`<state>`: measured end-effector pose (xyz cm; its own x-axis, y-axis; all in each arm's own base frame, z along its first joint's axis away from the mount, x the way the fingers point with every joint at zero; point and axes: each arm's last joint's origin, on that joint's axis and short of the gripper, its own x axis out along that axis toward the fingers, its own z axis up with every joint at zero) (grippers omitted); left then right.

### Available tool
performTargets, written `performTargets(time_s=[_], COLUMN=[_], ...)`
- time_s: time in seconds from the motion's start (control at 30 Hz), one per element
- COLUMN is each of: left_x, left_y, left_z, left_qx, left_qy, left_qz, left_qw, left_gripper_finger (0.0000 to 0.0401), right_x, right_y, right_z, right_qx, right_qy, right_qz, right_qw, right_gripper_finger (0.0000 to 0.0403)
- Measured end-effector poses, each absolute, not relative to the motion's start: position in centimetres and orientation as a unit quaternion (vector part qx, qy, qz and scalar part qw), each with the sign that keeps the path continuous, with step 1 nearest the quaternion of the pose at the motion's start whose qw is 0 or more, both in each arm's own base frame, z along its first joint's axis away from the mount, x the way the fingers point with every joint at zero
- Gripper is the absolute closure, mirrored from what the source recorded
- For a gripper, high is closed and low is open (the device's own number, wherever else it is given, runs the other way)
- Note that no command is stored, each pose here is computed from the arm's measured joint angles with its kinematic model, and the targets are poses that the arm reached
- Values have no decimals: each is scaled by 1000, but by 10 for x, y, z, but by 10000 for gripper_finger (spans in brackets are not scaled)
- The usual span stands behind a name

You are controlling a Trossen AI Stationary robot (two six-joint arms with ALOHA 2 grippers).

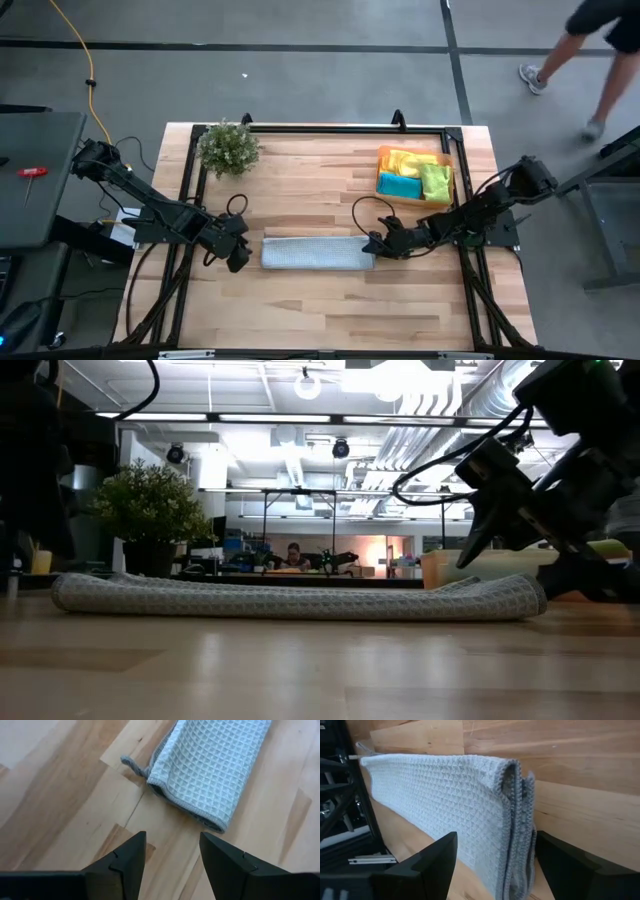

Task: Fold microfiber towels
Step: Fold the gray microfiber cloth

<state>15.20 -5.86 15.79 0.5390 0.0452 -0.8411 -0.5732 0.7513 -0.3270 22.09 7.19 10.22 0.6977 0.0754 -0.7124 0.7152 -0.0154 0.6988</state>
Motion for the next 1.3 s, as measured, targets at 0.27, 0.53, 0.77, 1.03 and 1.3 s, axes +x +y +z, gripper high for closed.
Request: performTargets(time_s=[0.27,0.53,0.77,1.03,1.3], left_x=[152,153,154,165,198], left_y=[-57,-57,-57,-59,-55], left_z=[158,158,159,157,125], left_qx=[-291,-287,-298,-303,-305], left_qy=[430,421,415,392,416], left_qz=[201,209,208,203,194], left_qw=[831,834,834,845,835], left_gripper_finger=[224,224,224,225,264], right_x=[219,216,202,165,151], right_y=[71,70,71,68,66], right_z=[99,97,107,135,180], right_qx=[665,636,610,586,550], right_qy=[296,312,333,381,420], right_qz=[-265,-268,-288,-306,-320], right_qw=[633,653,659,647,647], right_gripper_finger=[206,390,398,401,402])
